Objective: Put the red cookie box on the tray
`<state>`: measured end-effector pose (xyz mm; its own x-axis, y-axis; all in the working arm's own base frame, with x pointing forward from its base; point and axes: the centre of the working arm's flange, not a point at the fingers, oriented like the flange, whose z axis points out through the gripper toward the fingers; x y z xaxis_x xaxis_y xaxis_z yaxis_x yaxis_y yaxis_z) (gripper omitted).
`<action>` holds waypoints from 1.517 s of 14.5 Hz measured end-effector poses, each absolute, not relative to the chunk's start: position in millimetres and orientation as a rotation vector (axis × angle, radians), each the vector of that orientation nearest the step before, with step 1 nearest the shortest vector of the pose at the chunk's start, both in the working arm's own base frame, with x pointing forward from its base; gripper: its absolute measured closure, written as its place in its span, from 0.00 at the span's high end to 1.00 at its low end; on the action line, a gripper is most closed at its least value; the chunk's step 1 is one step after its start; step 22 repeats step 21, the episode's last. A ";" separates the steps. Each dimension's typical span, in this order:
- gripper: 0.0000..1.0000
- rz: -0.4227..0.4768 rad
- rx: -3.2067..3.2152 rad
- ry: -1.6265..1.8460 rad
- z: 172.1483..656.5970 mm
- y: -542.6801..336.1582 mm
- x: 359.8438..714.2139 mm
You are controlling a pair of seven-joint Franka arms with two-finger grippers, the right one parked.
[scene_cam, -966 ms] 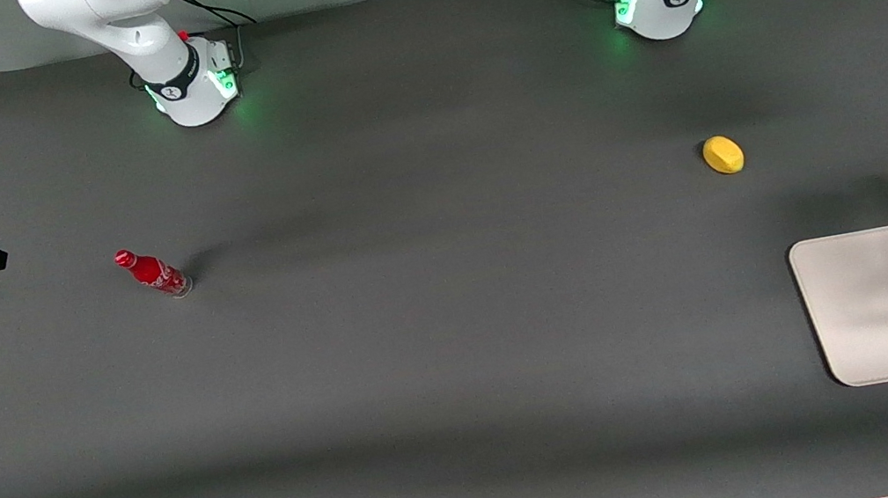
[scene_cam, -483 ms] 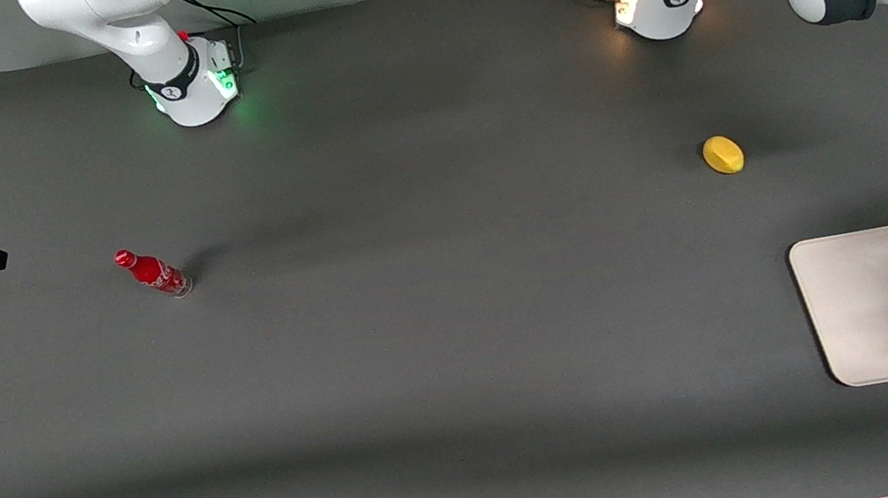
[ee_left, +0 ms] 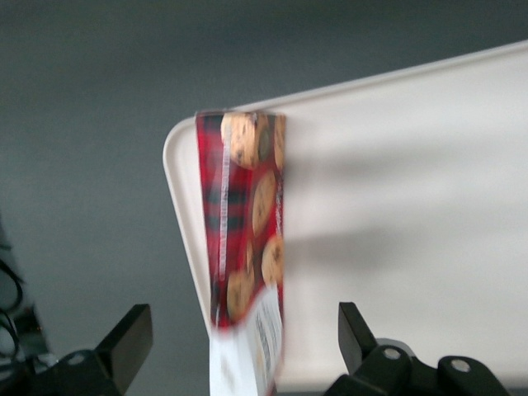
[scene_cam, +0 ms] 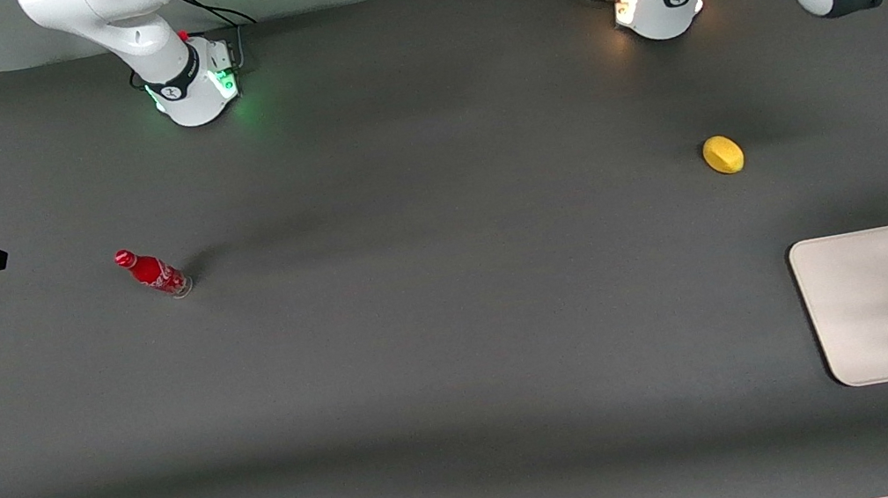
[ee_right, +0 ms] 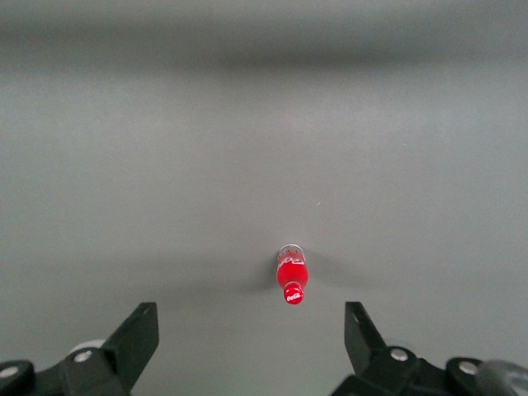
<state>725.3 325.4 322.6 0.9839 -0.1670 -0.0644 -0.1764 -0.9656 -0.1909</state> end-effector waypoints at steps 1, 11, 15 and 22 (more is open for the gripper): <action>1.00 0.101 -2.952 0.247 353.9 320.8 719.2; 1.00 0.457 -3.180 0.144 620.1 146.7 585.2; 1.00 0.458 -3.153 0.155 630.1 63.8 524.4; 1.00 0.345 -3.116 0.083 625.3 13.8 470.0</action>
